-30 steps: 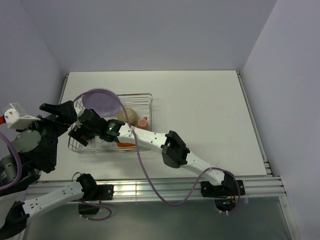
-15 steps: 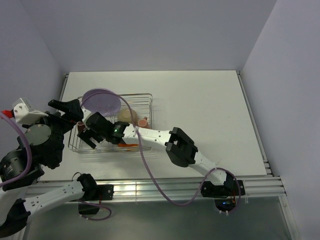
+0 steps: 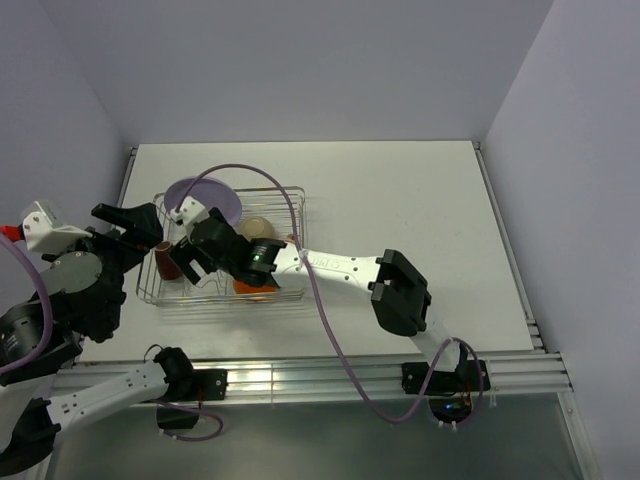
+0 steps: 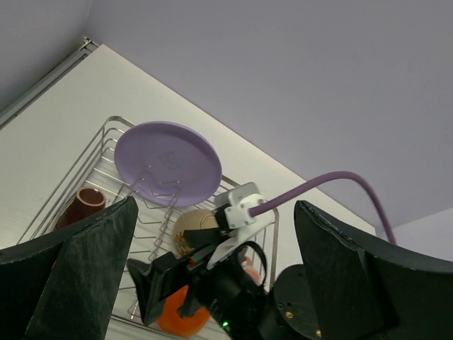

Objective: Load the mixed dishes into the dish rack

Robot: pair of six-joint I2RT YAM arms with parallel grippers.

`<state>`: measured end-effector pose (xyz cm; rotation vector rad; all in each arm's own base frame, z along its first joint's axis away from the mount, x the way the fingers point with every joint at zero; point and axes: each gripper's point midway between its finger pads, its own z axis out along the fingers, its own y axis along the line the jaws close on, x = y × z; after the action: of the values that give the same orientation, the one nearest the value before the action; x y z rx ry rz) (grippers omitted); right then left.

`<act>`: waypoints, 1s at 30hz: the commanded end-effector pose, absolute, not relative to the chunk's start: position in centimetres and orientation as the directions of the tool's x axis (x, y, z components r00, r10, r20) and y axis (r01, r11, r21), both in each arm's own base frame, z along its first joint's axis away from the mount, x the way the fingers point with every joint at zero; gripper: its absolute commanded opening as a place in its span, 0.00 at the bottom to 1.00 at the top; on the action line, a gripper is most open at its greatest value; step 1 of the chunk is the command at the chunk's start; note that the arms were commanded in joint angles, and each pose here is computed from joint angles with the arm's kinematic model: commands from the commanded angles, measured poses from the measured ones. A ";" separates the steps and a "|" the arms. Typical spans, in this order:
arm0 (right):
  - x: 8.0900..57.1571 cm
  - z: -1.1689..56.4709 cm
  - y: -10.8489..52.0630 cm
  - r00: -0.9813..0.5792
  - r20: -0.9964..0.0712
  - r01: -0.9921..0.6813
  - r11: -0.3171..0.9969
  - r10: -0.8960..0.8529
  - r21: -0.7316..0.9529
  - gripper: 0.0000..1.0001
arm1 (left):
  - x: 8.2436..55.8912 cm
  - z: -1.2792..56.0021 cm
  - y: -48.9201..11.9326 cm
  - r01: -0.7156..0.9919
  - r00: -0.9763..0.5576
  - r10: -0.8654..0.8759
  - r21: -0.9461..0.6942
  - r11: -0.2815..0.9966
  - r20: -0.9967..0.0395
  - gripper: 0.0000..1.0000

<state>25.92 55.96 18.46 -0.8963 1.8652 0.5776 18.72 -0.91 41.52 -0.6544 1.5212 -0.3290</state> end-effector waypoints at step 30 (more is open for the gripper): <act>21.0 26.2 19.1 -0.373 -0.900 -0.257 0.907 0.225 0.333 0.00 | 33.2 20.4 2.8 -0.589 -0.404 -0.546 -0.248 0.769 -0.734 0.00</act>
<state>21.42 20.31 26.00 -0.0433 1.8960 0.4996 31.72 4.23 20.91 -0.9224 2.0530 0.2127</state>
